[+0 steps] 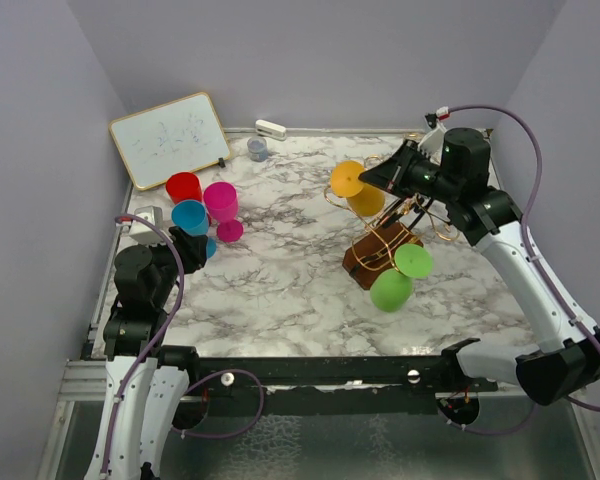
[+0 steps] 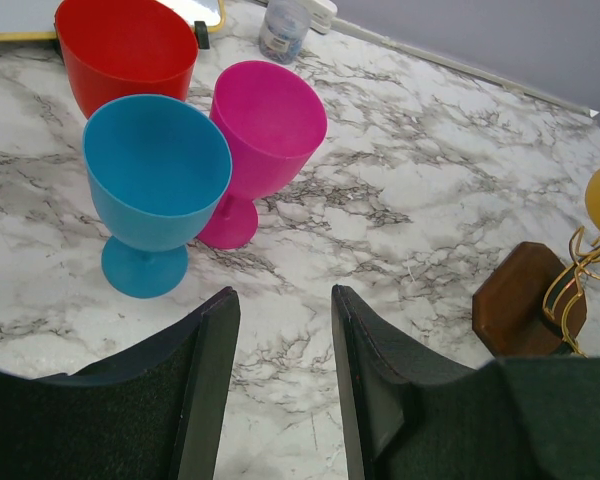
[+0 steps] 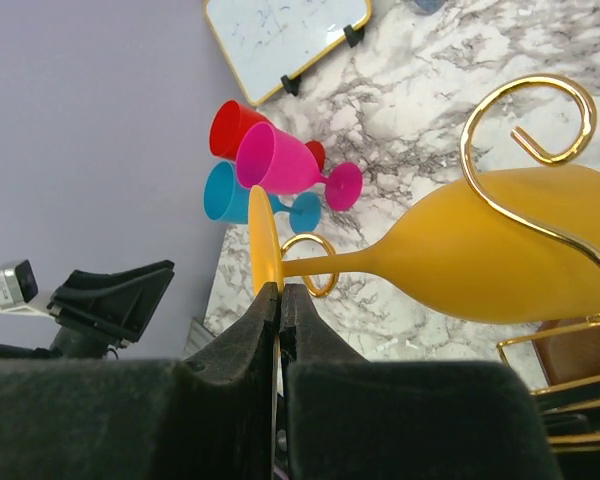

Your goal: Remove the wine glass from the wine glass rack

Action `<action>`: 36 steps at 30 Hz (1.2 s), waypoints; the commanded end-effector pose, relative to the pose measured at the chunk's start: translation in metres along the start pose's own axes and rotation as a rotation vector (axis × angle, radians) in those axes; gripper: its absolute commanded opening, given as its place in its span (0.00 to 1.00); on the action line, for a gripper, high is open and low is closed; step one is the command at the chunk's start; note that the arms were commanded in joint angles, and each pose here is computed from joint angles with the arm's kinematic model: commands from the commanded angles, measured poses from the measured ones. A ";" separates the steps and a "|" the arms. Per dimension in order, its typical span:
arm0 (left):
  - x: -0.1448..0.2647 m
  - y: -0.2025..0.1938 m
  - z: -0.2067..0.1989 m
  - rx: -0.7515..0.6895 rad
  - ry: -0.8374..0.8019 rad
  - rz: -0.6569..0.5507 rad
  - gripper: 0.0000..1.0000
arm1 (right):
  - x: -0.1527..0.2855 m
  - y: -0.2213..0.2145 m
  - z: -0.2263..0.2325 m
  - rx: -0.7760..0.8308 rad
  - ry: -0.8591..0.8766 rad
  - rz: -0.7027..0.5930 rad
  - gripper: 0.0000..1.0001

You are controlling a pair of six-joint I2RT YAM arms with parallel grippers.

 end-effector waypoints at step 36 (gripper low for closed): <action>0.019 0.087 -0.071 0.165 -0.298 0.127 0.59 | 0.031 -0.221 0.024 1.990 0.136 -0.105 0.01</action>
Point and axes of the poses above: each gripper's point midway between its finger pads, its own x axis back along the fingers, its own z axis along the line the jaws close on, y = z × x, the point moved 7 cm from there along x, back along the fingers, and after that the axes turned 4 degrees about -x, right-handed, at the moved point
